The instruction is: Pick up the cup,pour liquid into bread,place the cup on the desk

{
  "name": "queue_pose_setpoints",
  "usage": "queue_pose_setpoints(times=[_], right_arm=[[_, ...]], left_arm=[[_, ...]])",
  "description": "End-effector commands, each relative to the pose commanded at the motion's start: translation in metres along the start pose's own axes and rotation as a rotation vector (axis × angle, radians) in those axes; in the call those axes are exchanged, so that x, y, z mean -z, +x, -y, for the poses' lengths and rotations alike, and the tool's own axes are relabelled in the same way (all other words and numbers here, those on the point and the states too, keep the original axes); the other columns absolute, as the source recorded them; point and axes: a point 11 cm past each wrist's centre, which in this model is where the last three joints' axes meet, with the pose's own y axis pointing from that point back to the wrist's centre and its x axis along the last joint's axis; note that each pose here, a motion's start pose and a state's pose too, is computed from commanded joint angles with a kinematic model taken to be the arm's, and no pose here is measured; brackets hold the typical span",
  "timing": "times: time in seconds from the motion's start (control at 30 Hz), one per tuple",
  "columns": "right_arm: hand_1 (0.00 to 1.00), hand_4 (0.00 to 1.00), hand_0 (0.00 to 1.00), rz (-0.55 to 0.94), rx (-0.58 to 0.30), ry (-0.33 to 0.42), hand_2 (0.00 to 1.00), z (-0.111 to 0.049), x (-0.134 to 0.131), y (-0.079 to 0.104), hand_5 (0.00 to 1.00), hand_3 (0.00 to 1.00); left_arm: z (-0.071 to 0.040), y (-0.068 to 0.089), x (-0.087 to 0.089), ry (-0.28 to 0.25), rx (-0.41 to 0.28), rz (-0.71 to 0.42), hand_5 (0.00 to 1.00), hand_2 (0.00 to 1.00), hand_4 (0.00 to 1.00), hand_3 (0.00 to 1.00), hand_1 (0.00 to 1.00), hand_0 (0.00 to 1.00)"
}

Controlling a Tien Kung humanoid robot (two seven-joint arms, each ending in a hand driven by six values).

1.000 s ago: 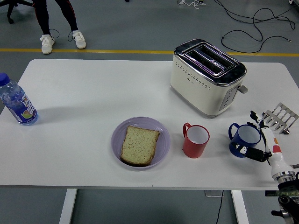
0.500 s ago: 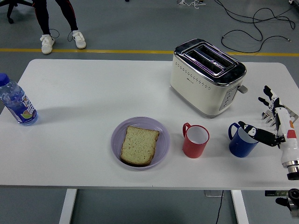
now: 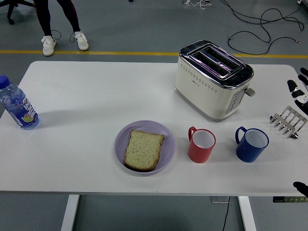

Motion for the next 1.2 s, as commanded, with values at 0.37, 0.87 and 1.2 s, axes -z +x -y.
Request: queue_pose_setpoints(times=[0.37,0.87,1.2], right_arm=[[0.607,0.59,0.654,0.5,-0.058,-0.257,0.656,0.019,-0.025,0.06,0.15,0.614],[0.617,0.612,0.659,0.812,-0.153,-0.367,0.663,0.009,-0.068,0.072,0.184,0.615],[0.617,0.601,0.663,0.817,-0.175,-0.371,0.663,0.006,-0.073,0.076,0.202,0.615]], left_arm=[[0.0,0.0,0.001,0.001,-0.001,-0.014,0.926,0.715,0.341,0.606,0.693,0.657],[0.002,-0.005,0.01,0.017,0.006,-0.009,0.926,0.714,0.341,0.606,0.693,0.657],[0.002,-0.006,0.014,0.024,0.007,-0.002,0.93,0.715,0.343,0.608,0.694,0.657]])
